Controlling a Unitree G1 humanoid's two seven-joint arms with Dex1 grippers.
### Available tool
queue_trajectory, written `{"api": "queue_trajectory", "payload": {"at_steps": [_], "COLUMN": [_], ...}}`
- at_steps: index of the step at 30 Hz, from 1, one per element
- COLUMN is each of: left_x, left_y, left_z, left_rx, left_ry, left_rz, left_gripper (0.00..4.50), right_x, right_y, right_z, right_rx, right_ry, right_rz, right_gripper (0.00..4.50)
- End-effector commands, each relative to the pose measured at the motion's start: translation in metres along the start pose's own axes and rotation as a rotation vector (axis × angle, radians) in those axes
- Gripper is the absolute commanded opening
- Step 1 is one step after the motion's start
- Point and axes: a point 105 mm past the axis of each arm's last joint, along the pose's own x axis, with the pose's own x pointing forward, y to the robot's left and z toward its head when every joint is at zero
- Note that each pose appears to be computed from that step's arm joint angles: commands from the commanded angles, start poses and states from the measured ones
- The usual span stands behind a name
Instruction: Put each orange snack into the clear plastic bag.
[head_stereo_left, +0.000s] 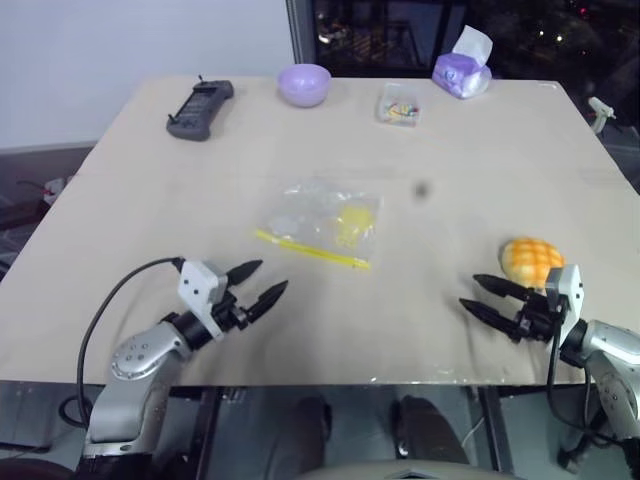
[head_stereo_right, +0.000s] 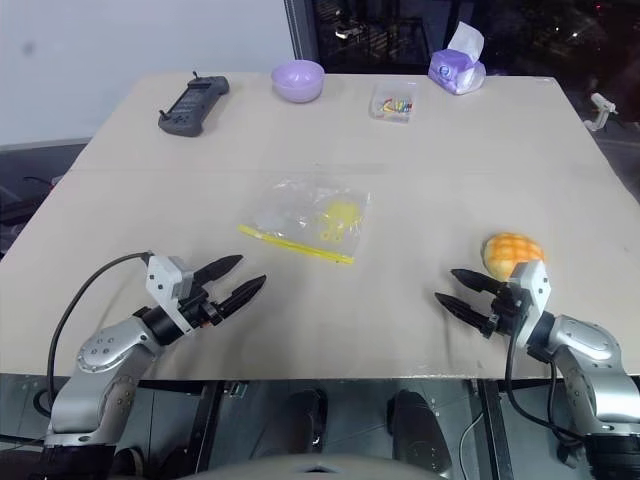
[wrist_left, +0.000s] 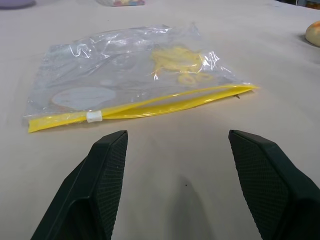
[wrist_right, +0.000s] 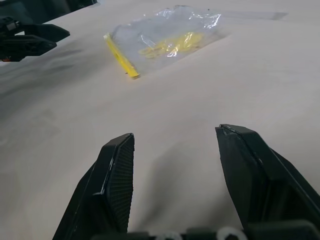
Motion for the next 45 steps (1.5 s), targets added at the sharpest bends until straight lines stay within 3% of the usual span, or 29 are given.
{"api": "queue_trajectory", "payload": {"at_steps": [1, 8, 17, 23, 30, 36, 42, 45], "left_x": [0.000, -0.001, 0.018, 0.036, 0.060, 0.070, 0.083, 0.083], "left_y": [0.001, 0.010, 0.077, 0.107, 0.113, 0.113, 0.091, 0.091], "left_z": [0.013, 0.014, 0.014, 0.011, 0.004, -0.017, -0.008, -0.008], "left_rx": [0.025, 0.032, 0.020, -0.085, -0.129, -0.295, -0.575, -0.631], "left_ry": [-0.047, -0.037, 0.018, 0.024, 0.073, 0.190, 0.191, 0.213], "left_rz": [-0.007, 0.002, 0.149, 0.154, 0.051, 0.015, -0.140, -0.138], "left_gripper": [3.41, 3.41, 3.41, 3.41, 3.41, 3.41, 3.41, 3.41], "right_x": [-0.001, 0.003, 0.017, 0.020, 0.021, 0.022, 0.025, 0.026], "right_y": [0.002, 0.005, 0.001, 0.003, 0.004, 0.005, 0.006, 0.007], "right_z": [0.011, 0.018, 0.039, 0.043, 0.042, 0.041, 0.041, 0.041], "right_rx": [-0.034, -0.048, -0.098, -0.107, -0.111, -0.115, -0.118, -0.118], "right_ry": [-0.030, -0.040, -0.100, -0.107, -0.098, -0.096, -0.104, -0.107], "right_rz": [0.012, 0.039, 0.035, 0.043, 0.041, 0.034, 0.027, 0.024], "right_gripper": [2.80, 2.80, 2.80, 2.80, 2.80, 2.80, 2.80, 2.80]}}
